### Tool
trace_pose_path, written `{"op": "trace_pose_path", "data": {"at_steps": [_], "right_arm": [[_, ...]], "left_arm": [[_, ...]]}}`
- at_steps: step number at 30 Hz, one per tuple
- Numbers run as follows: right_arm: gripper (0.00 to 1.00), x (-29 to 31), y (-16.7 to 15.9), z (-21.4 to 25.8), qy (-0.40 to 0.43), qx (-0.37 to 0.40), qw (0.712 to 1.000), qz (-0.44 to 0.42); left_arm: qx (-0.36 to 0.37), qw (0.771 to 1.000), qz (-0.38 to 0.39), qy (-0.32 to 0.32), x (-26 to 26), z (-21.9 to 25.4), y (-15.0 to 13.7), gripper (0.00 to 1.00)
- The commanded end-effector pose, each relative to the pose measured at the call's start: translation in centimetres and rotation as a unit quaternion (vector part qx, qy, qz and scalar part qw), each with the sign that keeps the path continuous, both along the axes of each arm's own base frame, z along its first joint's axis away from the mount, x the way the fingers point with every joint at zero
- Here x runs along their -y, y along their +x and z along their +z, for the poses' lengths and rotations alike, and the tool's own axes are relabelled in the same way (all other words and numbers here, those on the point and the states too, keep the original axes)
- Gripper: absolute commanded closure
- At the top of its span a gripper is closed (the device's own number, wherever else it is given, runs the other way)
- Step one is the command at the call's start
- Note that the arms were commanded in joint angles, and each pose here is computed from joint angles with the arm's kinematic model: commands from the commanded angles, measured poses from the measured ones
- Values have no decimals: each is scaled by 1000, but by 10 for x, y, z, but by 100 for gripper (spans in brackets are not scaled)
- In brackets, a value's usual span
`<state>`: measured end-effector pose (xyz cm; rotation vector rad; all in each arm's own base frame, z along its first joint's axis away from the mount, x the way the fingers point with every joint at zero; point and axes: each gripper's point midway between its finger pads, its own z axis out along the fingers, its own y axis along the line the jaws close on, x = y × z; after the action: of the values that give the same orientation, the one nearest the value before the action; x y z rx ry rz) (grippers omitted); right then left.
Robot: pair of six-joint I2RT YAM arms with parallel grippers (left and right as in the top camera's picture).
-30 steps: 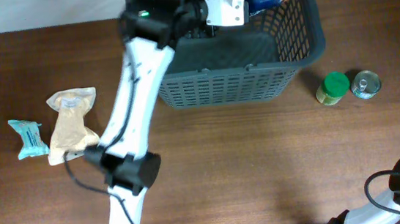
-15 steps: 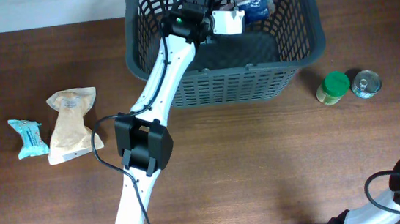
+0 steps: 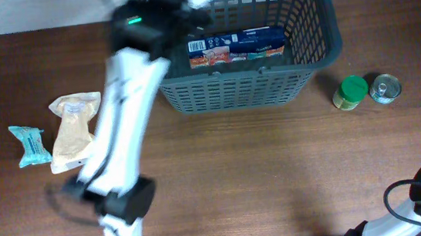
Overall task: Pack container
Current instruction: 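Lower the blue box into the basket and open the left gripper, then grasp the beige snack pouch with the left gripper and lift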
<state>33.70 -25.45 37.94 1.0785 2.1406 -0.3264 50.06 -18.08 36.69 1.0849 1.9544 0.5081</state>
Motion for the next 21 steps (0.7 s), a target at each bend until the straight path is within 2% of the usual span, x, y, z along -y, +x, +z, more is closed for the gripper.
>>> {"op": "trace_pose_path", "data": {"at_steps": [1,4,6,7,10,12,14,17,19,21], "right_arm": [[1,3,0,-2,0,-3,1000,-8],[1,3,0,-2,0,-3,1000,-8],[1,3,0,-2,0,-3,1000,-7],[1,3,0,-2,0,-3,1000,-7],[1,3,0,-2,0,-3,1000,-7],[1,3,0,-2,-1,-3,1000,-8],[1,3,0,-2,0,-3,1000,-7],[1,3,0,-2,0,-3,1000,-7],[1,3,0,-2,0,-3,1000,-8],[1,3,0,-2,0,-3,1000,-8]], "left_arm": [[70,986,129,-77,-89,81,-41,1],[68,967,216,-119,-147,88,-57,1],[29,948,287,-132,-192,67,-69,5],[-7,938,317,-138,-212,47,-73,9],[-144,906,356,-177,-251,-23,-83,9],[-239,872,356,-237,-262,-81,-78,9],[-293,838,376,-265,-274,-122,-79,9],[-352,794,416,-268,-292,-180,-84,11],[-379,779,425,-262,-296,-214,-85,17],[-392,766,447,-244,-302,-243,-88,18]]}}
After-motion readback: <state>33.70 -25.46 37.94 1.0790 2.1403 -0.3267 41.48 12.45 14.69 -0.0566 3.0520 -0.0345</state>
